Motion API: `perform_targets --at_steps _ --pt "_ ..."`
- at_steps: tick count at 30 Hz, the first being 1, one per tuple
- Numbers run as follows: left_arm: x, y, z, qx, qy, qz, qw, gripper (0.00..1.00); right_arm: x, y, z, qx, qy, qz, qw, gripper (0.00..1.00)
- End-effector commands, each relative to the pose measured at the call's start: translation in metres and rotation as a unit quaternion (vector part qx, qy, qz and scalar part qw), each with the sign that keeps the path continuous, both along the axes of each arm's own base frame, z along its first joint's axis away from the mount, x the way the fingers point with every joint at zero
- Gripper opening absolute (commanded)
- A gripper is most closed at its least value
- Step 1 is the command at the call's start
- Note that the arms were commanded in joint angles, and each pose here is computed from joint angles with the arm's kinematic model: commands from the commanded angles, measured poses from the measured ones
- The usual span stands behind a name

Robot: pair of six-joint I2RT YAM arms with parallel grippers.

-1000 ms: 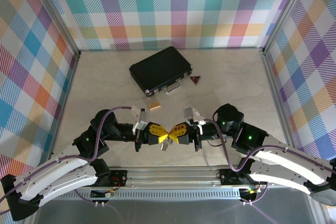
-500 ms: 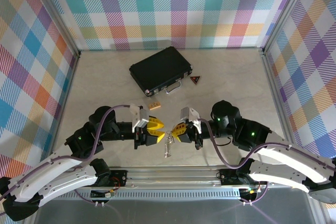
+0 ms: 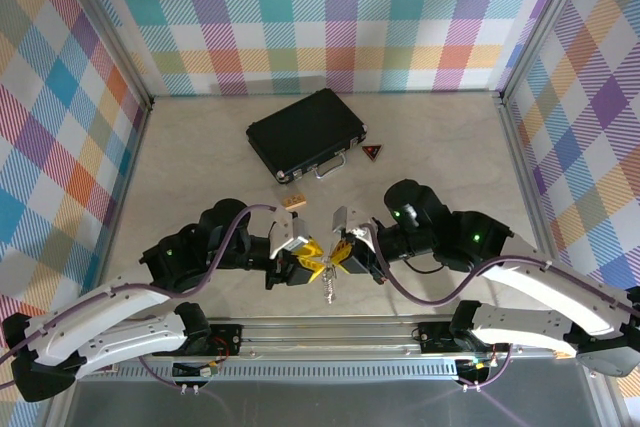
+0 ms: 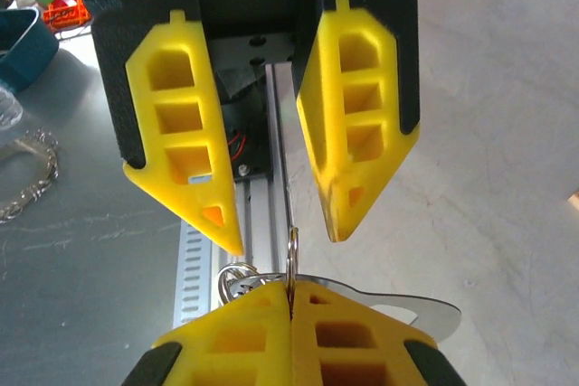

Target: Put the keys on the keyring

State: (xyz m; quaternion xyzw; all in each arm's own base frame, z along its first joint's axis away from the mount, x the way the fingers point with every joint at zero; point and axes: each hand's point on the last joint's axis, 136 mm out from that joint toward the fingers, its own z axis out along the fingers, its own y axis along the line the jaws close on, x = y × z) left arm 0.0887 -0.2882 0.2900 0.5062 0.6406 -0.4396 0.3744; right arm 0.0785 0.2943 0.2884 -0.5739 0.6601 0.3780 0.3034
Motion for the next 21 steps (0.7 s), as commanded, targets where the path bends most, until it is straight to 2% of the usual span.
perform_targets --at_steps 1,11,21 --pt "-0.004 -0.003 0.016 -0.009 -0.017 -0.012 1.000 0.32 -0.012 -0.001 0.015 0.013 -0.002 0.031 0.999 0.00" --pt "-0.005 -0.012 0.009 0.003 -0.010 -0.023 1.000 0.19 -0.017 0.001 0.016 0.019 -0.005 0.042 0.999 0.00" --pt "-0.009 -0.016 0.005 0.000 -0.008 -0.031 0.999 0.21 -0.018 0.000 0.018 0.029 -0.006 0.041 0.999 0.00"
